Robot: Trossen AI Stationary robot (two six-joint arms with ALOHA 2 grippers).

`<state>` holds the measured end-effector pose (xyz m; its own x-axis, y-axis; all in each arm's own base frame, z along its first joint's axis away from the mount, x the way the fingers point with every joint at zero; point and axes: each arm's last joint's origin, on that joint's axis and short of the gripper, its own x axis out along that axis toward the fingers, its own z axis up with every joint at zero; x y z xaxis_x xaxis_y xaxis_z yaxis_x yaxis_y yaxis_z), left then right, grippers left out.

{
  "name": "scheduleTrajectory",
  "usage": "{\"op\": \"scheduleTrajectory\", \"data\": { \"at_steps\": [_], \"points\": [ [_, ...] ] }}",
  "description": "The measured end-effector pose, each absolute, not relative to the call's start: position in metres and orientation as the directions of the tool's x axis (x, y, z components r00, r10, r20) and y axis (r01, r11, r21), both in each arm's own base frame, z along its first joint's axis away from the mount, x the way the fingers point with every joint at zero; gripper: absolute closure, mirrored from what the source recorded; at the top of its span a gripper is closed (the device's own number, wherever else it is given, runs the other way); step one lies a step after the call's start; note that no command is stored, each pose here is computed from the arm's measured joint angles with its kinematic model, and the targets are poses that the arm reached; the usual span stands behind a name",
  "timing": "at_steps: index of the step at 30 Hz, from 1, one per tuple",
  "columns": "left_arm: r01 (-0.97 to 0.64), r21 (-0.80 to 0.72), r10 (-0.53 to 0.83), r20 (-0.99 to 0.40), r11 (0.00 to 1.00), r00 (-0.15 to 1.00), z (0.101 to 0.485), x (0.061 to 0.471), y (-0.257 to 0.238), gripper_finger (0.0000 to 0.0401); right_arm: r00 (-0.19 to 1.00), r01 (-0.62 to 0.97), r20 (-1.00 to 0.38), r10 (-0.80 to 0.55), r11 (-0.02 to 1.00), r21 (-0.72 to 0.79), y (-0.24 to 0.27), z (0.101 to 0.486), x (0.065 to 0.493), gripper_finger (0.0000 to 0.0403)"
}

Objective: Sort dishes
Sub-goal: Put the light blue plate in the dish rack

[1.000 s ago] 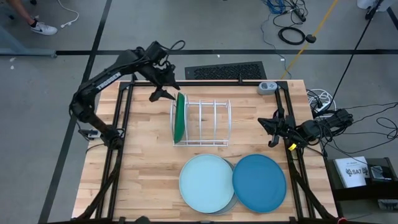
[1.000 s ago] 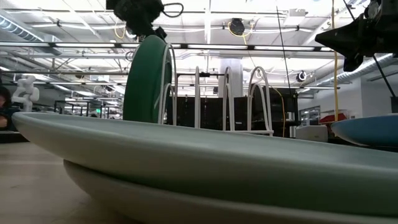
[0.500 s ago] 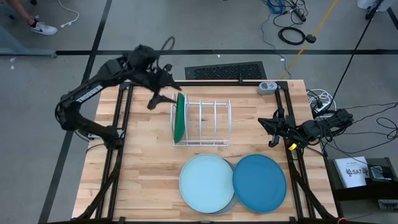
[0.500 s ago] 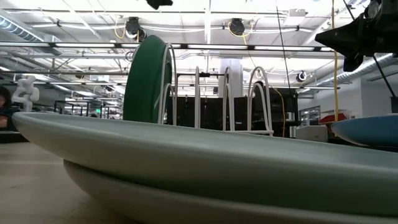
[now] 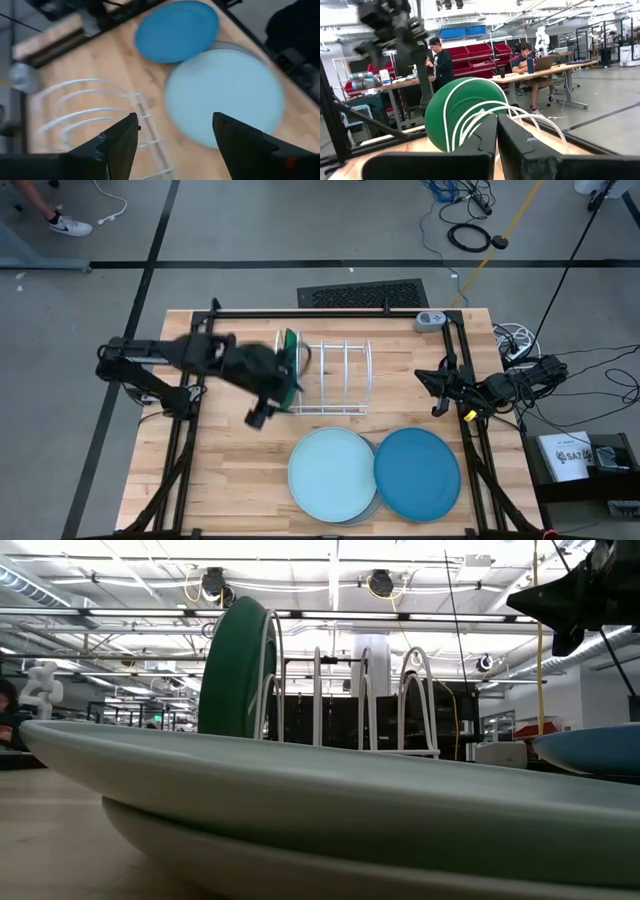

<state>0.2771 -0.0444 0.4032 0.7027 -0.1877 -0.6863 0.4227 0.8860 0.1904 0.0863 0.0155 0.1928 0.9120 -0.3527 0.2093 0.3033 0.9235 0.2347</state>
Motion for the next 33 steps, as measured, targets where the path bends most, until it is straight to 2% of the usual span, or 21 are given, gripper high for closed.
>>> {"op": "scheduleTrajectory", "data": {
  "at_steps": [4, 9, 22, 29, 33],
  "points": [
    [0.442, 0.133, -0.206, -0.743, 0.887, 0.637, 0.382, 0.29, -0.088, 0.0148, 0.927, 0.247, 0.219, -0.306, 0.934, 0.257, 0.017, 0.193, 0.087, 0.0394],
    [0.538, 0.161, -0.188, -0.823, 0.828, 0.535, 0.342, 0.304, -0.148, 0.0148, 0.934, 0.217, 0.225, -0.279, 0.939, 0.266, 0.018, 0.193, 0.087, 0.0394],
    [0.624, 0.314, 0.074, -0.922, 0.715, 0.379, 0.219, 0.305, -0.259, 0.0148, 0.919, 0.204, 0.268, -0.289, 0.931, 0.303, 0.017, 0.198, 0.085, 0.0394],
    [0.586, 0.493, 0.268, -0.862, 0.643, 0.43, 0.176, 0.302, -0.279, 0.0148, 0.919, 0.204, 0.268, -0.289, 0.931, 0.303, 0.017, 0.198, 0.085, 0.0394],
    [0.582, 0.5, 0.274, -0.858, 0.641, 0.435, 0.158, 0.307, -0.284, 0.0148, 0.918, 0.207, 0.269, -0.29, 0.932, 0.298, 0.017, 0.199, 0.085, 0.0394]
  ]
}}
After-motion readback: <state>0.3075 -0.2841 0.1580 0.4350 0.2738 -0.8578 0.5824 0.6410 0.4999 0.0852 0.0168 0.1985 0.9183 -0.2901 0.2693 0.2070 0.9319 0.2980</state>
